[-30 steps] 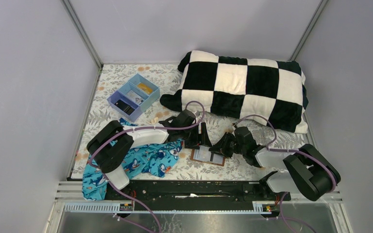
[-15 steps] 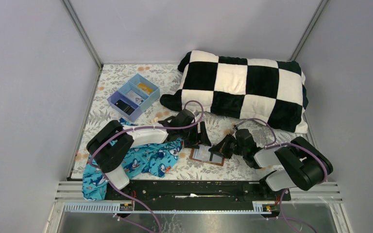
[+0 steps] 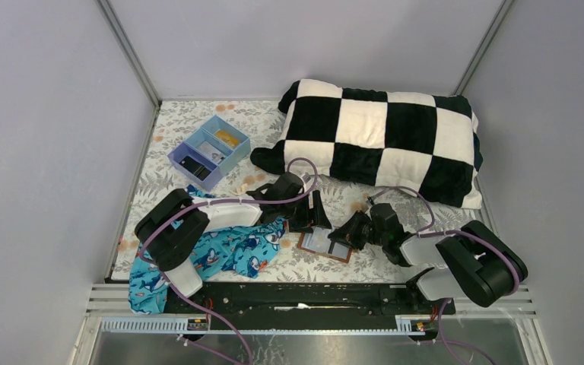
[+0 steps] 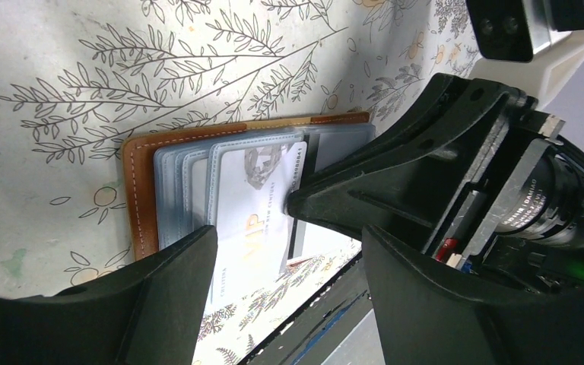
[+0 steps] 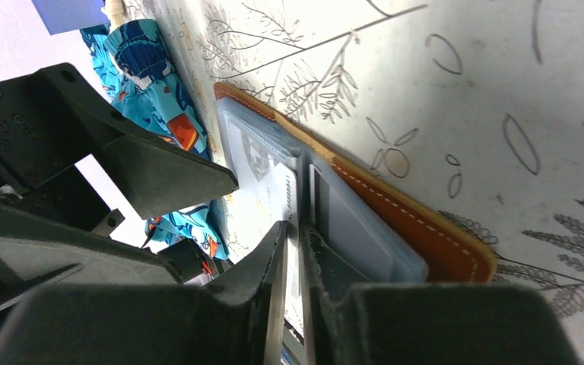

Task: Take the credit cards out of the card holder
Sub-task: Remove the credit card from the card holder.

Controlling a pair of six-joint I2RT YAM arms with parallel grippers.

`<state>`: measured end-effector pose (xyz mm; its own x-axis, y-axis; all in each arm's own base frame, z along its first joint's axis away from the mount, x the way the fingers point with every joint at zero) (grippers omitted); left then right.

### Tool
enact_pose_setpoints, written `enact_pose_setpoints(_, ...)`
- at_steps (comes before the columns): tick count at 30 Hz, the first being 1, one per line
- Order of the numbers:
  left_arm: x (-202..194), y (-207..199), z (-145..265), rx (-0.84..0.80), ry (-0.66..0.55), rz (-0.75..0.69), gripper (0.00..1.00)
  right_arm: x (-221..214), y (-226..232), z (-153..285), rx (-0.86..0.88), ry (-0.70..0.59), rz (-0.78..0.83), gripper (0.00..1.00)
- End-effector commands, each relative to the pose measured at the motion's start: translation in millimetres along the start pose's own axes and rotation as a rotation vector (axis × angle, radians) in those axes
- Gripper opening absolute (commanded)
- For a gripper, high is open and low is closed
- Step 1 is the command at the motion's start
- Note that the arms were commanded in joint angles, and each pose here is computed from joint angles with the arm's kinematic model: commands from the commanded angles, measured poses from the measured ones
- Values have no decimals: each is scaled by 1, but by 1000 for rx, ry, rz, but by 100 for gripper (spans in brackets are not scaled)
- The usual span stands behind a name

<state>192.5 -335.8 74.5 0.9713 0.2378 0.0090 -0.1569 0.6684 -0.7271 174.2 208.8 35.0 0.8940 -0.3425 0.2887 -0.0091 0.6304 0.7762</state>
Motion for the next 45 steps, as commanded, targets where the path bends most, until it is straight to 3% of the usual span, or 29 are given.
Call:
enact_pose_setpoints(1, -9, 50, -8, 169, 12, 27, 75, 5, 13, 0, 76, -26, -2, 11)
enact_pose_setpoints(3, -9, 50, -7, 170, 9, 28, 75, 5, 12, 0, 75, -28, -8, 1)
enact_pose_setpoints(4, -9, 51, -7, 171, 8, 28, 75, 4, 12, 0, 72, -27, -8, 0)
enact_pose_setpoints(29, -3, 74, -6, 208, 1, 77, 75, -5, -14, 19, 17, 0, 50, 0)
enact_pose_setpoints(45, 8, 8, 27, 1, -110, -52, 77, 10, 5, 0, 109, 126, 162, 0)
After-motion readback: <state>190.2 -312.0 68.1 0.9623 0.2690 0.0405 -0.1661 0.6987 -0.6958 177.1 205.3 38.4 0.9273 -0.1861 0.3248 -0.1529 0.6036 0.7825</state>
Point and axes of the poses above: each gripper's point midway between its finger pads, its own z axis back along the fingers, its own y axis along the line the jaws close on, x = y × z, the point moved 3 cm from there along z, back along the fingers, and after that the axes turned 15 degrees about z, right-handed, at the moved point
